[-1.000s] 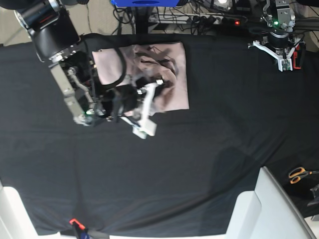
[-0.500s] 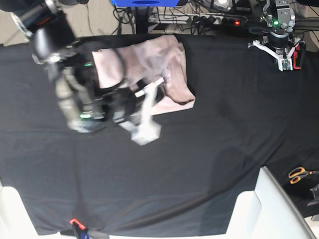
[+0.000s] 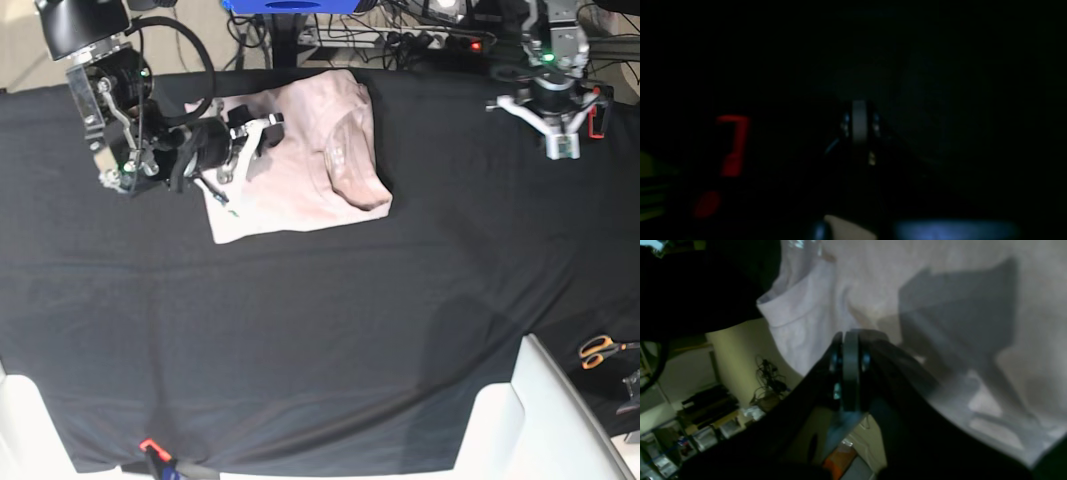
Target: Fold the T-shirt properly
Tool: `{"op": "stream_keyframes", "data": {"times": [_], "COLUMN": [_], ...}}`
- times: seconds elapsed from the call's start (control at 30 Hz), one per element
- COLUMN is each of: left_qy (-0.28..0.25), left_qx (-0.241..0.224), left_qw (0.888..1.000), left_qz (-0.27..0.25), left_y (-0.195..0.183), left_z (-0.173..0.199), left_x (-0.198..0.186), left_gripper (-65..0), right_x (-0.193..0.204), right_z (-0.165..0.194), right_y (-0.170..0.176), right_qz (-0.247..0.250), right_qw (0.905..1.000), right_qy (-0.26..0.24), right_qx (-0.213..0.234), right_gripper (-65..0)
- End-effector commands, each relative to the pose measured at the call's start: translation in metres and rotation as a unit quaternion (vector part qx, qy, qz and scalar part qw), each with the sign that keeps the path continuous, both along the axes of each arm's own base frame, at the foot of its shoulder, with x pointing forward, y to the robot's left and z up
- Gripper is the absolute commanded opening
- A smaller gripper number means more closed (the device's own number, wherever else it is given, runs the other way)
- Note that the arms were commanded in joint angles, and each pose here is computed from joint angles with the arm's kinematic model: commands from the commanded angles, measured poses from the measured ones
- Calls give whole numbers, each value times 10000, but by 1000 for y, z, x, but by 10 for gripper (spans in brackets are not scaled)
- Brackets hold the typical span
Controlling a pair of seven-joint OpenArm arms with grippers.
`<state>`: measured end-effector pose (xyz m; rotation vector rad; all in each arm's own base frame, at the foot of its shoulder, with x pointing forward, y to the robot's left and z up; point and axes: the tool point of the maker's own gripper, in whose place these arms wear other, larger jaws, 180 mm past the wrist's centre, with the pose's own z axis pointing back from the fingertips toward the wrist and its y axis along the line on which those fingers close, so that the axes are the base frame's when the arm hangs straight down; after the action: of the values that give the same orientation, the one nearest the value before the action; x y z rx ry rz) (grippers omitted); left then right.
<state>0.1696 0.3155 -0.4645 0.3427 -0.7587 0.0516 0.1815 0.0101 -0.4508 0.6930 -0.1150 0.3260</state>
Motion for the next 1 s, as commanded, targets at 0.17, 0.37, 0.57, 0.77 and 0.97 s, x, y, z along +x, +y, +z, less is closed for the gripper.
{"op": "stream_keyframes", "data": {"times": [0.17,0.37,0.57,0.77,0.97], "left_qy": [-130,-350,-501,-405,-268], "left_qx": [-81,-125,-925,-2310,-3335], "left_qw": [9993,9981,9936,9683,9270], "left_qz": [-330,-495,-402,-859,-1693], "left_y": [-21,-34,-65,-95,-138], "left_z": [4,15,29,43,52], "left_x": [11,27,44,50,40], "left_gripper": [-650,-650,-650,-650,-334], "right_x": [0,1,13,33,57], "right_z": [-4,-14,20,61,65], "right_y": [23,19,15,-22,-79], "right_qz": [-90,-139,-19,-583,-1301], "right_qw": [9993,9989,9993,9910,9774], "right_qy": [213,407,-239,-1179,-1664], "right_qx": [284,212,285,260,-85], "right_gripper": [-648,-648,-648,-648,-648]}}
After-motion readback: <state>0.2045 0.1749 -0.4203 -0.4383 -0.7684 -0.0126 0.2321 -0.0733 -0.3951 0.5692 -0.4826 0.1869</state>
